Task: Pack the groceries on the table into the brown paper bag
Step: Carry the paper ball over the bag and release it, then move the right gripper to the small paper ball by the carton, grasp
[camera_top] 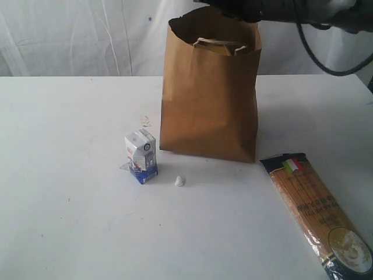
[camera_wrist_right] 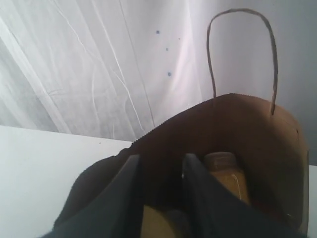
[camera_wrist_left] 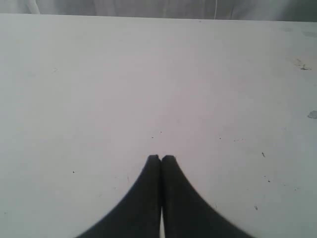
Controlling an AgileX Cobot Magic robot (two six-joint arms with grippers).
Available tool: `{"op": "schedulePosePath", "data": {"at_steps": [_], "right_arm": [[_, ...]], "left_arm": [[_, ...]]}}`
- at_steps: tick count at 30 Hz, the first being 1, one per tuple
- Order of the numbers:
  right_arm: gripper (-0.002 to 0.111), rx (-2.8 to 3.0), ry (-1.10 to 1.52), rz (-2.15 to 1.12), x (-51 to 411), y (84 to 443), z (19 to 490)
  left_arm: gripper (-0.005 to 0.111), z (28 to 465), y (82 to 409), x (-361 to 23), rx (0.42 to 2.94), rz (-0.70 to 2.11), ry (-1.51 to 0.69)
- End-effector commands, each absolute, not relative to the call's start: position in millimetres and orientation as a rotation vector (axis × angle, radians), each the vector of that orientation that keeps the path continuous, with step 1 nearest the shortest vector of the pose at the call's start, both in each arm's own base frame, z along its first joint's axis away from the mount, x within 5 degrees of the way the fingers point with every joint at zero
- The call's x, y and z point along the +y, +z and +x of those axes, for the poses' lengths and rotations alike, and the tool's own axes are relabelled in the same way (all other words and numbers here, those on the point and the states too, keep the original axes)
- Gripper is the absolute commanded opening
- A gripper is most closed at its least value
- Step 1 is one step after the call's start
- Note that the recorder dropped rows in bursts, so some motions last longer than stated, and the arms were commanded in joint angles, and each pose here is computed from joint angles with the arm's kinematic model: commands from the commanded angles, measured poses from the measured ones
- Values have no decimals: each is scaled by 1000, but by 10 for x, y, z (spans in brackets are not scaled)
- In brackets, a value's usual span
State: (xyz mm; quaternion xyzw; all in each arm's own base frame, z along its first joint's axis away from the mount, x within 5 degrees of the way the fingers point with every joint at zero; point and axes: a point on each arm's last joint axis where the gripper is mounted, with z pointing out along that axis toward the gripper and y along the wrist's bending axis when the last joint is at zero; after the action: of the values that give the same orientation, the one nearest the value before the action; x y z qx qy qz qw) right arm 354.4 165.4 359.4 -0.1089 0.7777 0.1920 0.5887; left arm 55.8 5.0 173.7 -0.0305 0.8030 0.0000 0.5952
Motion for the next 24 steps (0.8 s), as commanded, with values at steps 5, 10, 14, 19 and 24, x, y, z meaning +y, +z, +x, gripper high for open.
{"op": "schedulePosePath", "data": {"at_steps": [5, 10, 14, 19, 24], "right_arm": [[0, 1863, 350, -493, 1430, 4096, 2951], [0, 1915, 332, -559, 1268, 4248, 2560], [0, 1888, 343, -565, 1129, 4317, 2200], [0, 1841, 406, -566, 1048, 4134, 1759], [0, 1894, 461, -682, 1149, 3685, 1524]], "left_arm": [[0, 556, 1734, 49, 1859, -59, 2], [0, 556, 1734, 49, 1859, -59, 2], [0, 556, 1734, 49, 1859, -59, 2], [0, 556, 1734, 49, 1859, -59, 2], [0, 556, 1734, 49, 1859, -59, 2]]}}
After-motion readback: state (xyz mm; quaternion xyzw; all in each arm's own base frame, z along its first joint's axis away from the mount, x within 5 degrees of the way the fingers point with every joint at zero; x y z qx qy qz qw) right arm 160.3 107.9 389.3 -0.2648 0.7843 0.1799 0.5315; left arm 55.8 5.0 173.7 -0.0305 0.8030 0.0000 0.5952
